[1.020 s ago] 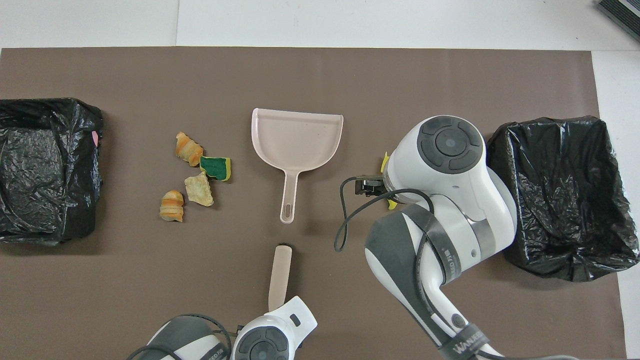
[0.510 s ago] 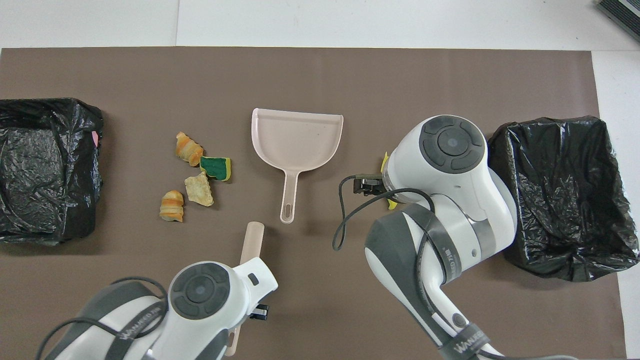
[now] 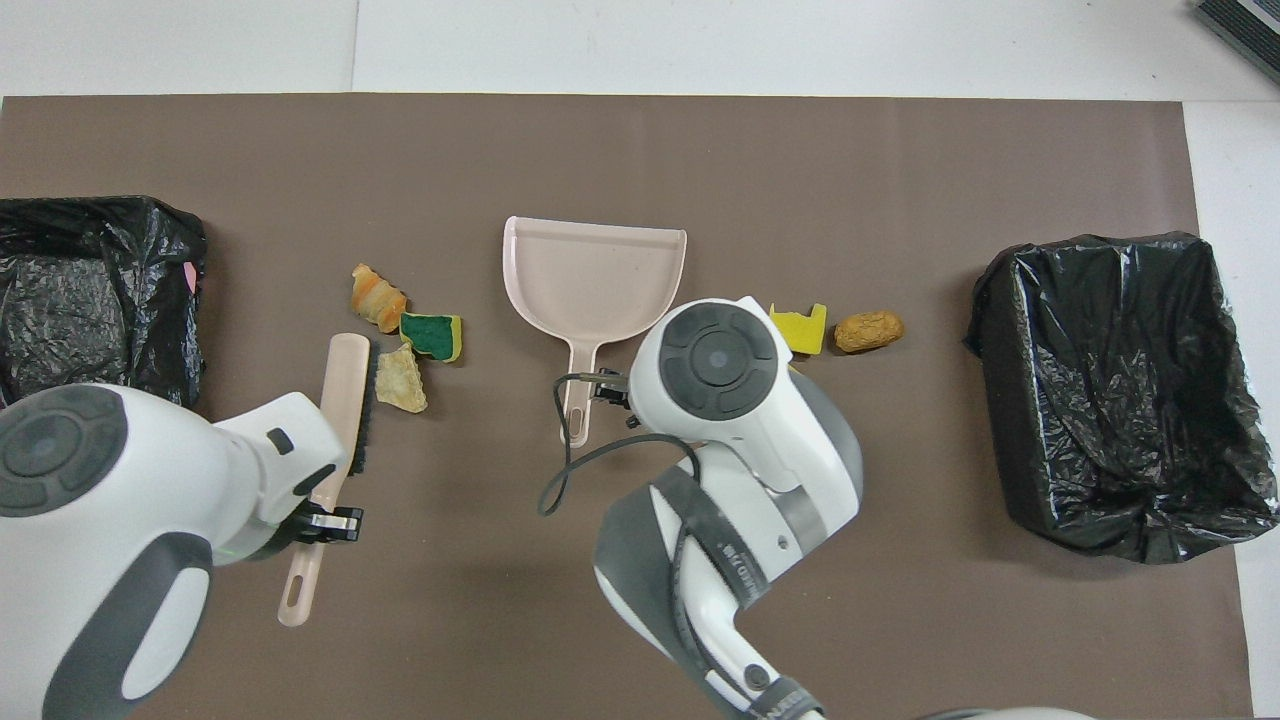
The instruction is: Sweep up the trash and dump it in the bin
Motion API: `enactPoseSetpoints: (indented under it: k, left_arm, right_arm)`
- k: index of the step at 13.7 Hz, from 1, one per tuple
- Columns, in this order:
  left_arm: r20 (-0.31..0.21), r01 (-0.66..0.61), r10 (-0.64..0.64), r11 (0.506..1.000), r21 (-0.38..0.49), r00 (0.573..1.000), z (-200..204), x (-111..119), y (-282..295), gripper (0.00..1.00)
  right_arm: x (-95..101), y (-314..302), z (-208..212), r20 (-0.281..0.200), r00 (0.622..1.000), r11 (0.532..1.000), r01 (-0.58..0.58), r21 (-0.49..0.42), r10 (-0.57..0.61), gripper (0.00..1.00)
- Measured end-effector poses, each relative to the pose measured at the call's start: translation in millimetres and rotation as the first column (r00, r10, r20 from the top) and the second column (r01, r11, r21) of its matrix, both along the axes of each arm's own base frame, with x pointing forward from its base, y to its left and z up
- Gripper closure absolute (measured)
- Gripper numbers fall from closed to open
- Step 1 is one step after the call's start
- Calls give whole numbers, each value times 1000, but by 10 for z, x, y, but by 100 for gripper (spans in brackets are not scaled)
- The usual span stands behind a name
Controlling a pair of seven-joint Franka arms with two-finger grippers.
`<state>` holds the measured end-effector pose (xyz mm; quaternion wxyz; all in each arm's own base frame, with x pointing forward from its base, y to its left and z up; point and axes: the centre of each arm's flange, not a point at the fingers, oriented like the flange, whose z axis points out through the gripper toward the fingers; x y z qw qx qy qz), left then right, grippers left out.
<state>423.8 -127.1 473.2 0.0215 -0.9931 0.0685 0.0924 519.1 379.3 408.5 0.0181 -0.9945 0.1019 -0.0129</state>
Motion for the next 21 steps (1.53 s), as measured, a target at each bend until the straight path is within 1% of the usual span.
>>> enactPoseSetpoints:
  k: [2,3,5,7,8,9,10,11,12,13,14,16,18,21]
  left_arm:
    - [3,5,-5,1000,0,1000,-1,252,426,74]
    - [13,7,-7,1000,-7,1000,6,369,589,74]
    - [49,-7,8,1000,-18,999,5,553,851,74]
    - [79,-14,15,1000,-24,997,-7,641,1008,74]
    - [83,-14,16,1000,-25,996,-20,657,1031,74]
    - [82,-13,15,1000,-25,997,-29,662,1028,74]
    - [82,-11,13,1000,-24,997,-31,662,1021,74]
    - [82,-11,13,1000,-24,997,-31,662,1018,74]
    - [82,-11,13,1000,-24,997,-31,662,1019,74]
    - [81,-11,13,1000,-24,997,-31,662,1021,74]
    - [81,-12,14,1000,-24,997,-31,662,1022,74]
    - [81,-12,14,1000,-24,997,-31,662,1024,74]
    - [81,-12,14,1000,-24,997,-31,661,1025,74]
    - [77,-19,20,1000,-23,997,-35,657,1032,74]
  right_arm:
    - [-56,499,-155,28,1000,1000,12,-26,-12,0]
    - [-44,657,-238,37,999,999,12,-33,-11,0]
    - [53,754,-350,48,999,999,8,-44,-6,0]
    - [116,738,-465,55,998,998,3,-67,0,0]
    - [129,746,-533,62,998,997,-4,-76,8,0]
    - [138,749,-585,67,998,996,-11,-87,17,6]
    - [145,748,-612,69,997,996,-14,-93,20,6]
    - [148,749,-614,70,997,995,-16,-95,23,13]
    - [150,750,-608,71,997,995,-18,-94,25,24]
    - [152,753,-600,73,997,995,-20,-94,26,38]
    - [153,756,-595,74,997,995,-20,-94,27,48]
    - [154,763,-583,76,997,995,-21,-92,28,50]
    - [161,763,-563,76,996,995,-29,-94,36,67]
    - [194,735,-520,79,995,994,-51,-95,58,67]
